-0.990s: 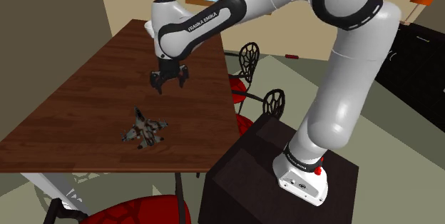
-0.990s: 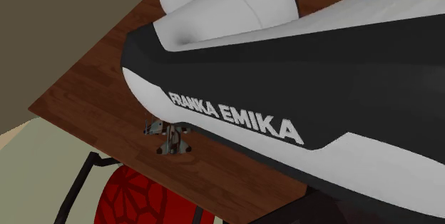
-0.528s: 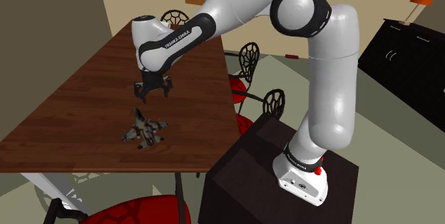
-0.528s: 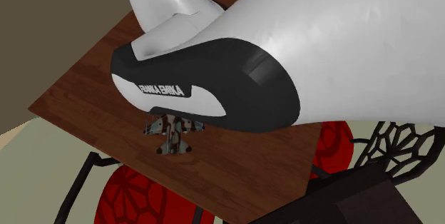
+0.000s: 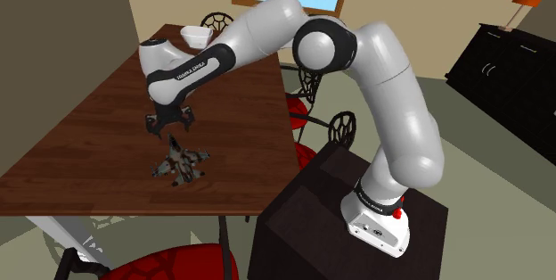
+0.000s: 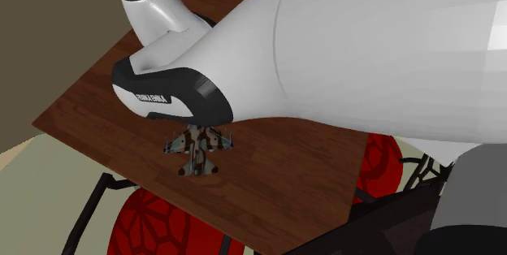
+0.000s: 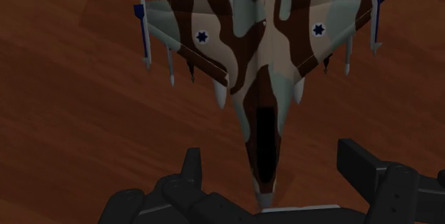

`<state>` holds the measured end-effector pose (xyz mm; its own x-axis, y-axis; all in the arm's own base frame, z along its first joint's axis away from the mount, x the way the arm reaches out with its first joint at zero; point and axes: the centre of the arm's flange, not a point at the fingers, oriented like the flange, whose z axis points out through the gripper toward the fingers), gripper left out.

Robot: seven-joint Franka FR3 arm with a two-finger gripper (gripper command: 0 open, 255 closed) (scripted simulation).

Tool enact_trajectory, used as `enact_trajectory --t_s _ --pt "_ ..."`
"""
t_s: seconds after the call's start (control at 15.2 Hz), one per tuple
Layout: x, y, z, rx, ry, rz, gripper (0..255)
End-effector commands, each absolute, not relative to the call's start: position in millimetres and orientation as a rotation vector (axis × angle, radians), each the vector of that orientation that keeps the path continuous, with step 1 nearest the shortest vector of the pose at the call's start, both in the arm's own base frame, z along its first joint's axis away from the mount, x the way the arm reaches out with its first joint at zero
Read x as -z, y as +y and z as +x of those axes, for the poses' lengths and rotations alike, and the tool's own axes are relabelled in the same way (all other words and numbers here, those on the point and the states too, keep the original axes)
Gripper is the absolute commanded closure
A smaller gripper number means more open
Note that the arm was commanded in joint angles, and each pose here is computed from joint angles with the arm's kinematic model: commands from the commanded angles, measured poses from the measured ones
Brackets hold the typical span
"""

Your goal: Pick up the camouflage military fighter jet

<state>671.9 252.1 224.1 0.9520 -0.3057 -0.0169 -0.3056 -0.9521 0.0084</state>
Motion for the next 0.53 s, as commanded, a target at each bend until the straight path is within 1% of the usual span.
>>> enact_trajectory --t_s 0.0,0.46 --pt "-211.6 256.8 676.7 0.029 -0.488 3.098 0" --pt "-176.8 256.8 676.7 0.029 -0.488 3.098 0"
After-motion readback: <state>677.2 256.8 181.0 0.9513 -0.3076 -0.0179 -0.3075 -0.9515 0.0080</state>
